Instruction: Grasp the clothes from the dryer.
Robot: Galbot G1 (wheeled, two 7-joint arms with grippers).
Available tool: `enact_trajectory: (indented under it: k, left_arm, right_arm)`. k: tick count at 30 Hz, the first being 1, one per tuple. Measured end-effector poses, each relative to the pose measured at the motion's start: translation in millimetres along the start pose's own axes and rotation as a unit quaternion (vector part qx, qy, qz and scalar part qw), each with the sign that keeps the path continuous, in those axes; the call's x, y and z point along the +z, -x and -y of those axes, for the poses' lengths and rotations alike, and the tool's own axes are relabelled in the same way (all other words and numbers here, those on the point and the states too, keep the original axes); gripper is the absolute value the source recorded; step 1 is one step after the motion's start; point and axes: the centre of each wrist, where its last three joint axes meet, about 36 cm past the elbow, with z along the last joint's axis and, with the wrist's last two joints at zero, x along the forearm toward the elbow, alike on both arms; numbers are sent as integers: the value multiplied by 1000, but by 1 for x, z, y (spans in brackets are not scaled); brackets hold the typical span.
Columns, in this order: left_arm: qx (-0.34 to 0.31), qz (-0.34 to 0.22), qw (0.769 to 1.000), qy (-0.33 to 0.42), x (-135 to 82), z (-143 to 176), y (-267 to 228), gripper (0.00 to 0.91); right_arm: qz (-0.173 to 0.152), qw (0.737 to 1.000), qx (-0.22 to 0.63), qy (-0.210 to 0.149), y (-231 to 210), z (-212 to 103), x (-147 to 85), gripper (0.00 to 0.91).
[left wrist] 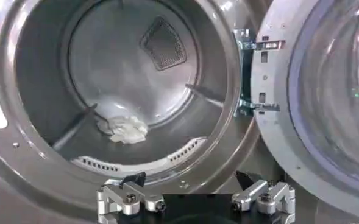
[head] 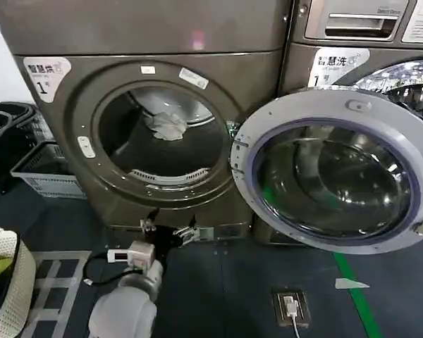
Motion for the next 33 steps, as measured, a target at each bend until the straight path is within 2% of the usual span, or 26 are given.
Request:
enact_trajectory:
  k: [33]
  left_arm:
    - [-5,-2,1000,2,1,-2,2,907]
  right_arm:
    - [-4,1000,-6,2,-1,-4,5,907]
